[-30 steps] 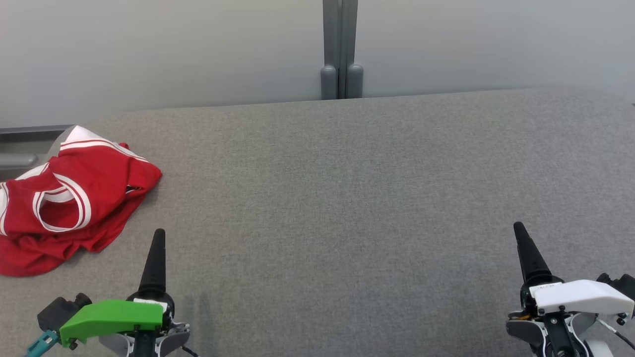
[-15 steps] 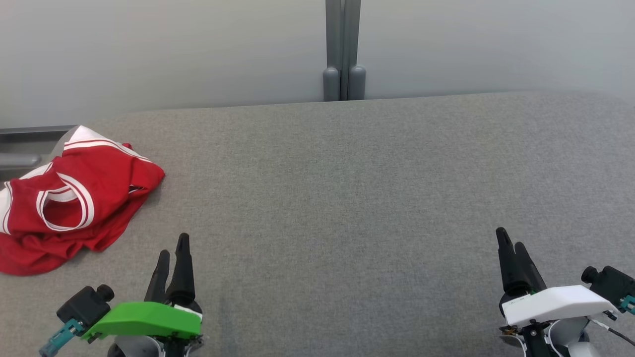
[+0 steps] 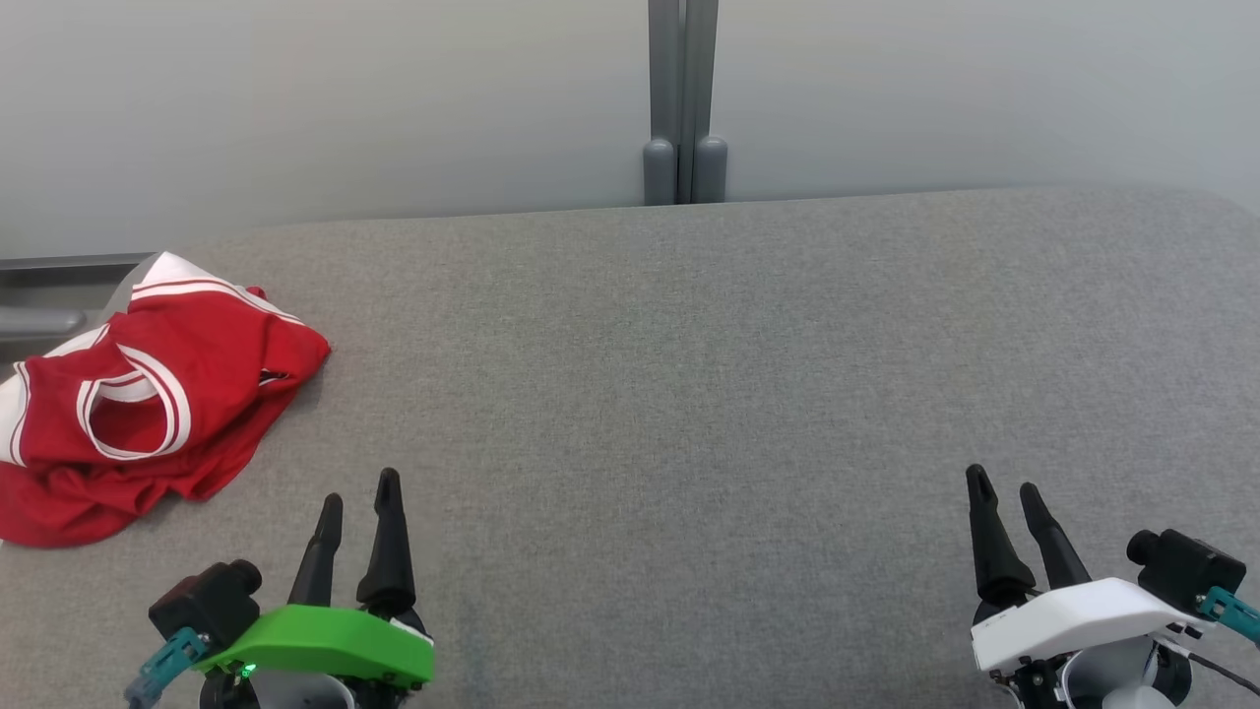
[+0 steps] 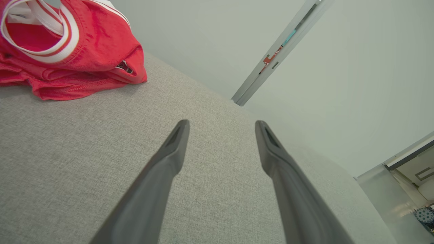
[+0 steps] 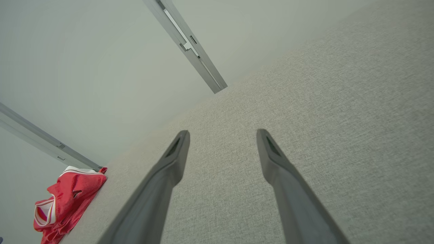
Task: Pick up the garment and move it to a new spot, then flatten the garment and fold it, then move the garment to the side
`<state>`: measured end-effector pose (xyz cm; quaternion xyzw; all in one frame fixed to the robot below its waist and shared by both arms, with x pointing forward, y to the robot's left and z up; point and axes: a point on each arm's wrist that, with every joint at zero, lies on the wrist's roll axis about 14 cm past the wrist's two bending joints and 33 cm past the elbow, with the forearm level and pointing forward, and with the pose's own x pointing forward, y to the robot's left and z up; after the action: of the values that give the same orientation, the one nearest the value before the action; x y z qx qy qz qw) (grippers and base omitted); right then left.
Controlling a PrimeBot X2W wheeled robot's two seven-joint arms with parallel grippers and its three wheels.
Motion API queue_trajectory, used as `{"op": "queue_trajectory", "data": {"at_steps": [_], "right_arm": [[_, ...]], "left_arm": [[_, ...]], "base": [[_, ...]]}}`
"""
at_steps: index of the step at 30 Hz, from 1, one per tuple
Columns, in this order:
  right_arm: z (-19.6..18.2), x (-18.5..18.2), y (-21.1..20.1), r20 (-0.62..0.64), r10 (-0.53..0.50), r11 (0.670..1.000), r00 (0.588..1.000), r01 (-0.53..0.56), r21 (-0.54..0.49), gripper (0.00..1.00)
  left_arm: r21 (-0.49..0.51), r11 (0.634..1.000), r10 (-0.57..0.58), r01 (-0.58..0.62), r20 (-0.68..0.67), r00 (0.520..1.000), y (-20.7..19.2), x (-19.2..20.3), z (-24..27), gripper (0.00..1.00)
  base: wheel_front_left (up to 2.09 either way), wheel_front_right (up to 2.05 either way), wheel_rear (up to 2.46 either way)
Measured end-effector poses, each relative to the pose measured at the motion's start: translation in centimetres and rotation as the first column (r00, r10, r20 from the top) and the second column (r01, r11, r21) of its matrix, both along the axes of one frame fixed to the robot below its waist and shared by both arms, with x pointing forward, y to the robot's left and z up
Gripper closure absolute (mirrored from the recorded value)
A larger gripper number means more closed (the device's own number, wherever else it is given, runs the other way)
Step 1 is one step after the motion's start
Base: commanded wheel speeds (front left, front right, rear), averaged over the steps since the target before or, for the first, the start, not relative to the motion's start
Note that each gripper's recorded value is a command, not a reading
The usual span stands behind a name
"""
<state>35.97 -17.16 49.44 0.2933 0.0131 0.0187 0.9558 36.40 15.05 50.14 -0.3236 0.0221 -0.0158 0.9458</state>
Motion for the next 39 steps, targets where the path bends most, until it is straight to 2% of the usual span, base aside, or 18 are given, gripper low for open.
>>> {"op": "queue_trajectory", "data": {"at_steps": [9, 18, 39], "right_arm": [[0.1, -0.2, 0.4, 0.018, 0.017, 0.993, 1.0, -0.015, -0.116, 0.0], [0.5, -0.3, 0.9, 0.042, 0.041, 0.973, 0.998, -0.03, -0.231, 0.0], [0.8, -0.7, 1.9, 0.079, 0.098, 0.901, 0.992, -0.055, -0.43, 0.0]], "left_arm": [[0.108, 0.994, -0.016, 0.016, -0.001, 1.0, -0.7, -0.5, -0.6, 0.0], [0.209, 0.978, -0.025, 0.023, 0.006, 1.0, -1.1, -0.8, -0.9, 0.0], [0.372, 0.927, -0.049, 0.036, 0.024, 0.999, -1.8, -1.5, -1.5, 0.0]], "base": [[0.0, 0.0, 0.0], [0.0, 0.0, 0.0], [0.0, 0.0, 0.0]]}}
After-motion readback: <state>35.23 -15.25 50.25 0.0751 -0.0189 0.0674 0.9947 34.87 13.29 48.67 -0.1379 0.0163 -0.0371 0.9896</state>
